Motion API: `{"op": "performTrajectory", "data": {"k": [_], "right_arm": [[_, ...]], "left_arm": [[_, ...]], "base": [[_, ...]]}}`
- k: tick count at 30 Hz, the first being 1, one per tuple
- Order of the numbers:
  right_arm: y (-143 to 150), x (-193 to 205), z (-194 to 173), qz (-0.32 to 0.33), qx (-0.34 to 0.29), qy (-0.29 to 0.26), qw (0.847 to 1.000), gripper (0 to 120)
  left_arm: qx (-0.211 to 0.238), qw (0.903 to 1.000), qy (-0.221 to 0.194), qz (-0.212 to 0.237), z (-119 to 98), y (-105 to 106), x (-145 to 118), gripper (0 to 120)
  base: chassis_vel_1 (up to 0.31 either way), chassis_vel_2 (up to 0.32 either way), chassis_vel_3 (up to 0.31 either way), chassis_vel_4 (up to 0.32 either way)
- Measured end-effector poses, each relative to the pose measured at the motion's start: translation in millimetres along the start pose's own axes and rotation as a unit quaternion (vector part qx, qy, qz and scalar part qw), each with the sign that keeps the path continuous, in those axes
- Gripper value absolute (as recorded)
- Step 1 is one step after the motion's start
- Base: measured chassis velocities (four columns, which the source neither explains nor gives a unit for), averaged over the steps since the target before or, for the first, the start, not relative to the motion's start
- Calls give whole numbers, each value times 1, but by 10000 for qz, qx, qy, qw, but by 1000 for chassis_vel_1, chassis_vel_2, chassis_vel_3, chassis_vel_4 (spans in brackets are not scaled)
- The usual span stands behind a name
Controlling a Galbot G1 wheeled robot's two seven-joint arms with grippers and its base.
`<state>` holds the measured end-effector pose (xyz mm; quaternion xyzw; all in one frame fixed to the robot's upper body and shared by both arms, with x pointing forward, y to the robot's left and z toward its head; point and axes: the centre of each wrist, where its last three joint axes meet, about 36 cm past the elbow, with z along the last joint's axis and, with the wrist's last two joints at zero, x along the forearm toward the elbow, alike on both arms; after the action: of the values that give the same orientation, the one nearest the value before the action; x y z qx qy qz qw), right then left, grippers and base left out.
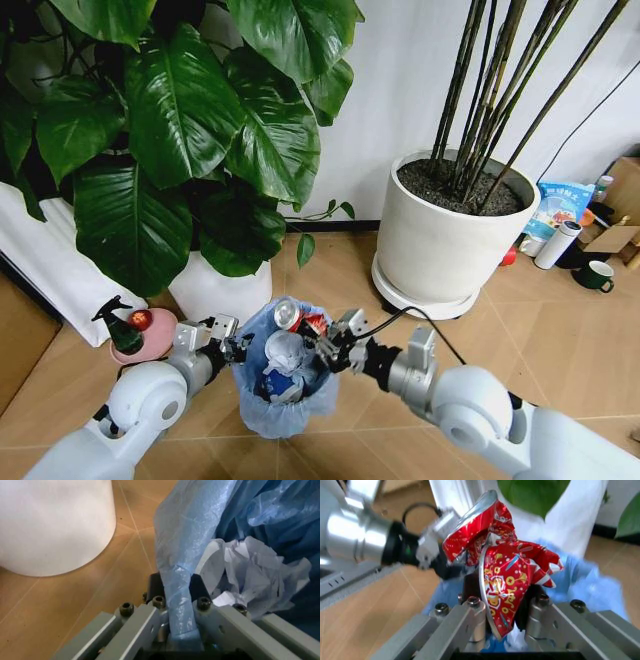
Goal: Pick up the trash bin and place the garbage on the floor into it.
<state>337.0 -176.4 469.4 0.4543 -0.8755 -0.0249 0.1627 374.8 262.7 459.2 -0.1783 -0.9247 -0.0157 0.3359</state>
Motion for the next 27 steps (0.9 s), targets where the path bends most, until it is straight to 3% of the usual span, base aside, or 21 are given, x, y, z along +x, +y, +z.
{"op": "performTrajectory", "data": {"k": [4,7,16,27], "right_arm": [[0,-3,3,24,-30,133,9999,9],[0,-3,3,33,-28,177,9998,15],[1,-1,4,154,-38,253,9996,53],[-5,2,-5,510,-64,-24,9987,88]], "left_arm": [[9,10000,11,10,1,1,-1,0],[13,10000,17,18,1,1,-1,0],[27,10000,-11,27,-1,2,-3,0],[17,10000,-13,10,0,2,-2,0]], "base": [[0,0,0,0],[0,0,0,0],[0,0,0,0],[0,0,0,0]]}}
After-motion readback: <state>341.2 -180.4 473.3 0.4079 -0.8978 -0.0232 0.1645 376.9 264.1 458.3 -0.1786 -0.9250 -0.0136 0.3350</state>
